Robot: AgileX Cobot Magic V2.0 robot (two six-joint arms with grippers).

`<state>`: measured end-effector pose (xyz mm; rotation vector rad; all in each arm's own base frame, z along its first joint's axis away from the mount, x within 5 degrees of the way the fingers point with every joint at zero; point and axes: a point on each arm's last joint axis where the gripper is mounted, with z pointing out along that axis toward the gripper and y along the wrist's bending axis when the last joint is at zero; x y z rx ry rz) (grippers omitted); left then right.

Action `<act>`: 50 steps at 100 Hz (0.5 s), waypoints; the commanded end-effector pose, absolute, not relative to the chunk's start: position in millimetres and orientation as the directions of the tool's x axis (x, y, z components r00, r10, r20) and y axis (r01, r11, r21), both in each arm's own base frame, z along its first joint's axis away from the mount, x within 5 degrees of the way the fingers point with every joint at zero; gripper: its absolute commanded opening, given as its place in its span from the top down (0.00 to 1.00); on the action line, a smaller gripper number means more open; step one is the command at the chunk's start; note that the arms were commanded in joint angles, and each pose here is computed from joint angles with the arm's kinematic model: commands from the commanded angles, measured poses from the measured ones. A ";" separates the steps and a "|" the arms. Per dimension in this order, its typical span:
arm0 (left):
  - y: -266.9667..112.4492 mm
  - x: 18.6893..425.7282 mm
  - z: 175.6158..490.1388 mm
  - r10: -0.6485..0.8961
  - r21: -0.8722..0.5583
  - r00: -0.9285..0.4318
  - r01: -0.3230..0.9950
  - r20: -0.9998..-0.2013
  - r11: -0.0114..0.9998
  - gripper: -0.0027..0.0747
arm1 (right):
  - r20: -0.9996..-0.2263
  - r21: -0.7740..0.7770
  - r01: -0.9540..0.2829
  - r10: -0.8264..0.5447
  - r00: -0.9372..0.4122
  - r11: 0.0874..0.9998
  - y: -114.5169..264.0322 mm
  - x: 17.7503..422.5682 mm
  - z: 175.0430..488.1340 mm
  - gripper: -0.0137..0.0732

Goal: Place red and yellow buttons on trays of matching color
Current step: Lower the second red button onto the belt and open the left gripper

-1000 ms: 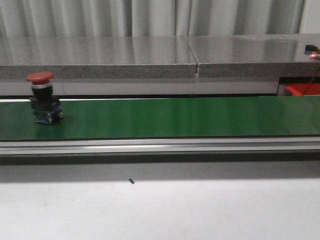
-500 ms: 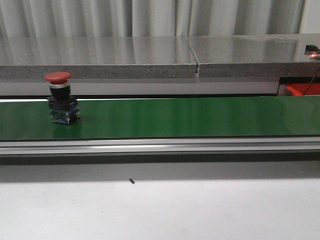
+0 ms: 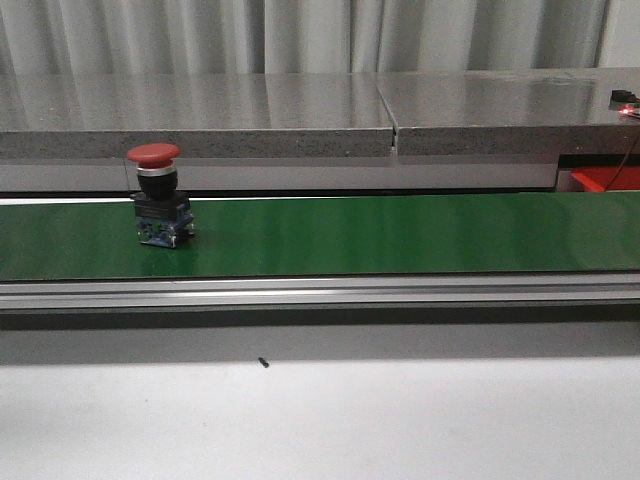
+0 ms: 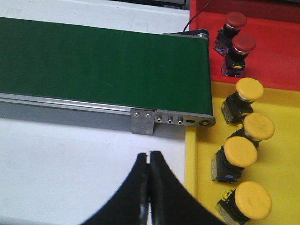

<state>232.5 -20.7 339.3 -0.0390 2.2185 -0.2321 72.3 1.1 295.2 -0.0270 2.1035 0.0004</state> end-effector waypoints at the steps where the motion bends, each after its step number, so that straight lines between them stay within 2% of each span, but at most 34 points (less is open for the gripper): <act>1: -30.1 223.0 356.0 -0.110 -0.194 -0.533 0.104 -0.839 0.976 0.99 | -0.899 -0.021 -0.020 -0.028 -0.436 1.000 0.9 74.5 307.3 0.95; 23: -41.7 197.0 350.9 -0.090 -0.209 -0.529 0.170 -0.844 0.963 0.99 | -0.899 -0.021 -0.020 -0.028 -0.436 1.000 0.9 74.5 307.3 0.95; 35: -37.2 181.4 343.7 -0.162 -0.257 -0.508 0.122 -0.846 0.959 0.99 | -0.899 -0.021 -0.020 -0.028 -0.436 1.000 0.9 74.5 307.3 0.95; 50: -29.1 155.5 334.5 -0.155 -0.222 -0.456 0.097 -0.877 0.970 0.99 | -0.899 -0.021 -0.020 -0.028 -0.436 1.000 0.9 74.5 307.3 0.95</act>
